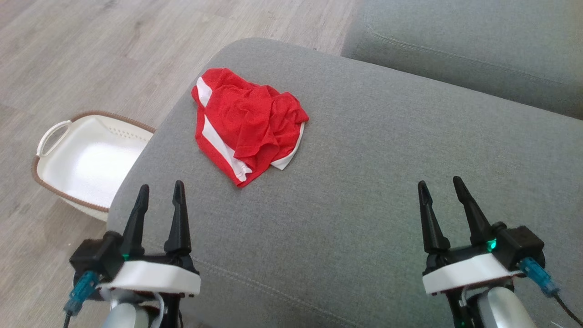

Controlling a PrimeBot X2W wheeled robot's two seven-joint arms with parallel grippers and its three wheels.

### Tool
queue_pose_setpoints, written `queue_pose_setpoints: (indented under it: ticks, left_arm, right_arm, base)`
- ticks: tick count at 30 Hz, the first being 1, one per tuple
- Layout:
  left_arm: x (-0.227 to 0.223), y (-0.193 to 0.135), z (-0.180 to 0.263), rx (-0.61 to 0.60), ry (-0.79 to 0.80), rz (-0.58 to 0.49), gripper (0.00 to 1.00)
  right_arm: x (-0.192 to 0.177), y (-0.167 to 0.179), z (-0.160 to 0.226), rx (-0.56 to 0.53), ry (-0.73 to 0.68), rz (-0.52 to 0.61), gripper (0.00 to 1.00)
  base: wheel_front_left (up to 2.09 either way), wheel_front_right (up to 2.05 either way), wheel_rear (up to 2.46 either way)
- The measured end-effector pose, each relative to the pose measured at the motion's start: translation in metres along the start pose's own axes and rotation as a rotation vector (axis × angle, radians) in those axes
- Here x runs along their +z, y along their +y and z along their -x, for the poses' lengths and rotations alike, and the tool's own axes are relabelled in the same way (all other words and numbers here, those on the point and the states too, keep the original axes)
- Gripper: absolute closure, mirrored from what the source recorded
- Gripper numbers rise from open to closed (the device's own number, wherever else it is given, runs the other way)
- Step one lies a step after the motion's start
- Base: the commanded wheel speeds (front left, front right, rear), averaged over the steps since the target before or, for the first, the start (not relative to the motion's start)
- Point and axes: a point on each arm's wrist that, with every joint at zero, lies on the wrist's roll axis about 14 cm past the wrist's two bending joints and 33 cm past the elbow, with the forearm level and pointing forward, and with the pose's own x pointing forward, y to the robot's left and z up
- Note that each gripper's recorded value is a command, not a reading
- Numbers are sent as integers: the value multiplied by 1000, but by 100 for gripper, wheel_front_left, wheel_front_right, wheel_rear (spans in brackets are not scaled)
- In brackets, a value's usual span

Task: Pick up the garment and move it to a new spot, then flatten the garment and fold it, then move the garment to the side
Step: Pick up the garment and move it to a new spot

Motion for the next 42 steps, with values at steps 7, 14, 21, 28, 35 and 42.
queue_pose_setpoints:
  ticks: [7, 14, 21, 28, 35, 42]
  left_arm:
    - [2, 5, 0, 16, -5, -3, 0]
    - [0, 14, -10, 40, 1, -18, 0]
    - [1, 11, -65, -1, -13, -91, 0]
    - [-56, 12, -111, -47, 203, -187, 0]
    - [-121, 2, -165, -142, 518, -286, 0]
    - [-191, 7, -177, -157, 853, -380, 0]
  right_arm:
    - [-1, 1, 0, 0, 3, -12, 0]
    - [-7, -14, 3, -40, 14, -20, 0]
    - [-6, -61, -5, -148, -9, 17, 0]
    - [-1, -101, -15, -230, -40, 52, 0]
    - [-9, -137, -17, -306, -26, 73, 0]
    - [-18, -162, -15, -359, -14, 83, 0]
  base:
    - [0, 0, 0]
    - [0, 0, 0]
    - [0, 0, 0]
    - [0, 0, 0]
    - [0, 0, 0]
    - [0, 0, 0]
